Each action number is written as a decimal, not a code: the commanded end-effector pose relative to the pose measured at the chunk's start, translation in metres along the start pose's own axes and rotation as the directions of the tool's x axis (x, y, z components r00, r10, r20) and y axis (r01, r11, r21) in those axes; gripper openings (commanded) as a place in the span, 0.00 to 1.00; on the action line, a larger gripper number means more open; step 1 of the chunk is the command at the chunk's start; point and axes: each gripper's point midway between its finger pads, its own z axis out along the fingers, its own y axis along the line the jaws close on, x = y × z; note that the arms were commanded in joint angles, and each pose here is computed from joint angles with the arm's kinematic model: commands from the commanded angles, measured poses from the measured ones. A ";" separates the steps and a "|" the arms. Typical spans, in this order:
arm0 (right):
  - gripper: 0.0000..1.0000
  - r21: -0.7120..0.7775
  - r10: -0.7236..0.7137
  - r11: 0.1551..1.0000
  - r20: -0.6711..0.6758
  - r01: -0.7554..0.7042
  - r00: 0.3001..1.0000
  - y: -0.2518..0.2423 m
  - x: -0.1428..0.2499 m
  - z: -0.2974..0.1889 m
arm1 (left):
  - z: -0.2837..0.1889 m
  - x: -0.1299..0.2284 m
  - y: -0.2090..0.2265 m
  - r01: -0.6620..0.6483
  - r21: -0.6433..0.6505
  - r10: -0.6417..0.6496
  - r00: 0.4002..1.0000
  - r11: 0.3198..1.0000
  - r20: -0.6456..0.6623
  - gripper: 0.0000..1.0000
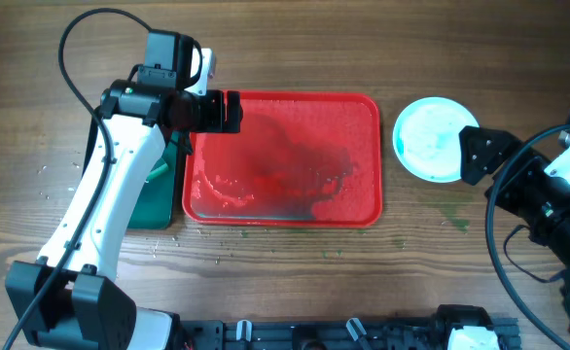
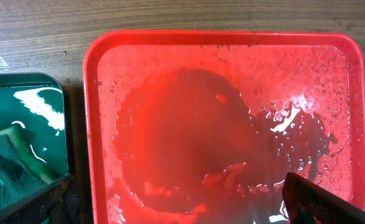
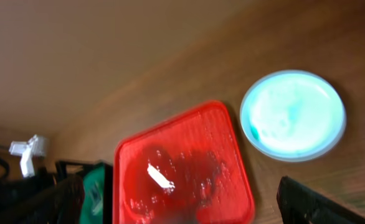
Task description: Clean dirty plates on tray and stack at the side
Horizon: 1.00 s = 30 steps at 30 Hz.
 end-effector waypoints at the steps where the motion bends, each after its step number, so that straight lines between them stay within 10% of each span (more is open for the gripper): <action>1: 1.00 -0.050 0.016 0.999 0.100 -0.011 0.995 -0.004 0.005 -0.002 | -0.002 -0.002 -0.004 -0.026 0.017 0.026 1.000 1.000 0.007 1.00; 16: 1.00 -0.207 -0.124 0.939 0.543 0.275 0.830 -0.052 0.059 0.051 | -0.002 -0.002 -0.004 -0.026 0.017 0.026 1.000 1.000 0.007 1.00; 30: 1.00 -0.086 -0.345 0.864 0.615 0.495 0.709 -0.074 0.102 0.086 | -0.002 -0.002 -0.004 -0.026 0.017 0.026 1.000 1.000 0.007 1.00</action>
